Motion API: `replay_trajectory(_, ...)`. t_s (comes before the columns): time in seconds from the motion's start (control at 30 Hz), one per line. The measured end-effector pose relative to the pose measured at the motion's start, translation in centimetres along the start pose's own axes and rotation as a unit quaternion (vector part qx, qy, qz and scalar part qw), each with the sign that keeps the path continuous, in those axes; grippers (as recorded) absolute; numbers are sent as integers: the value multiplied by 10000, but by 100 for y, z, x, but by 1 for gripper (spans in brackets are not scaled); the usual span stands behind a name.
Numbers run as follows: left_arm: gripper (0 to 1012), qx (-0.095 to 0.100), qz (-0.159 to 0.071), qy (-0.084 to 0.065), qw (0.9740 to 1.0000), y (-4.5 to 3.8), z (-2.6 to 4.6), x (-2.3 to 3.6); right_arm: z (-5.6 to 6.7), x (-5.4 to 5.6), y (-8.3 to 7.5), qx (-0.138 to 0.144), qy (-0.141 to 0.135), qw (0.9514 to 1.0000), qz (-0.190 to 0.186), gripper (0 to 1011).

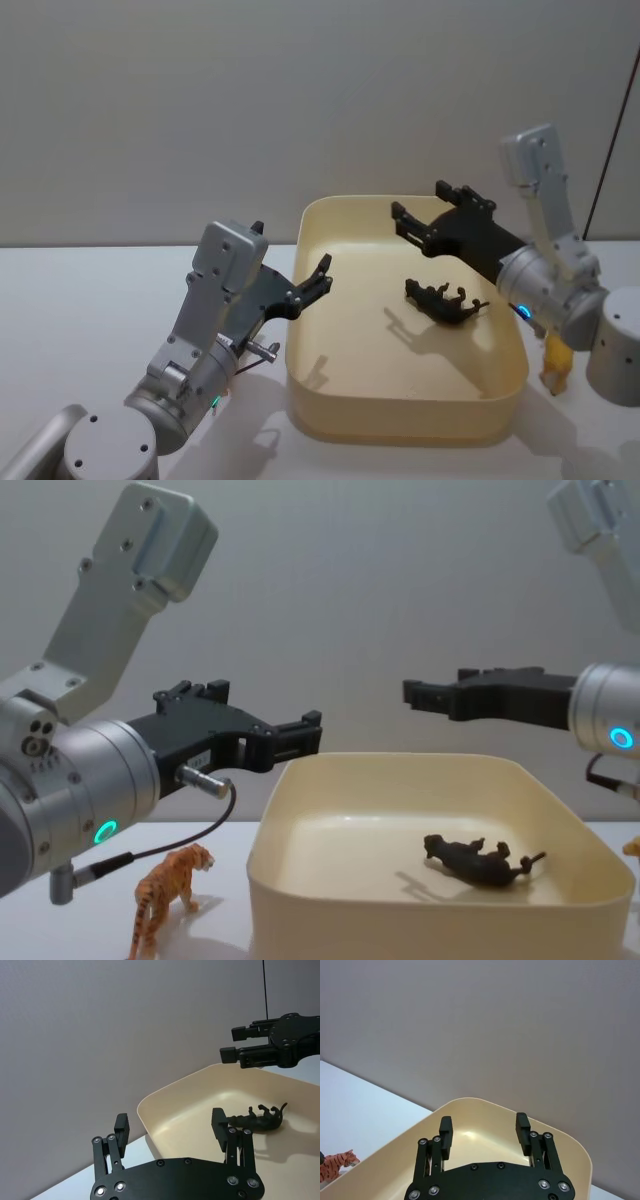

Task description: Pick up the toy alternately with two hands and place it into the central storage box.

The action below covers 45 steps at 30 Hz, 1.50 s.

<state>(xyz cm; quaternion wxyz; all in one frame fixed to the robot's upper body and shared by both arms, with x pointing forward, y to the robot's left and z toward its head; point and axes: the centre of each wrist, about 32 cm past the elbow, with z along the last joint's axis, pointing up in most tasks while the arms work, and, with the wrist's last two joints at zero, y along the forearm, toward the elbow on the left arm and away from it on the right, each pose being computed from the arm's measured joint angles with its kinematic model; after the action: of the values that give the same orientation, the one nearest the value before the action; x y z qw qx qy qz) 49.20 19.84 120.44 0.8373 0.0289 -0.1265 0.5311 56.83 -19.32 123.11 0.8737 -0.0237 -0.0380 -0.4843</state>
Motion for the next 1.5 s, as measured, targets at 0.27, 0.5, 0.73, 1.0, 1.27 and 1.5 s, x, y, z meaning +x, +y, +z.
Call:
replay_trajectory(0.27, 1001, -1, 0, 0, 10000, 0, 0, 0, 11, 28, -55, 4, -17, 10000, -29, 936)
replay_trajectory(0.5, 1001, 0, 0, 0, 10000, 0, 0, 0, -23, 154, -366, 61, -95, 9993, -348, 1001)
replay_trajectory(0.73, 1001, 0, 0, 0, 10000, 0, 0, 0, -78, 273, -801, 102, -139, 9976, -665, 1001)
replay_trajectory(1.0, 1001, 0, 0, 0, 10000, 0, 0, 0, -93, 308, -1201, 78, -87, 9957, -916, 1001)
replay_trajectory(1.27, 1001, 0, 0, 0, 10000, 0, 0, 0, -163, 289, -1553, -139, 35, 9938, -1098, 1001)
replay_trajectory(1.5, 1001, 0, 0, 0, 10000, 0, 0, 0, -248, 273, -1752, -392, 116, 9917, -1217, 1001)
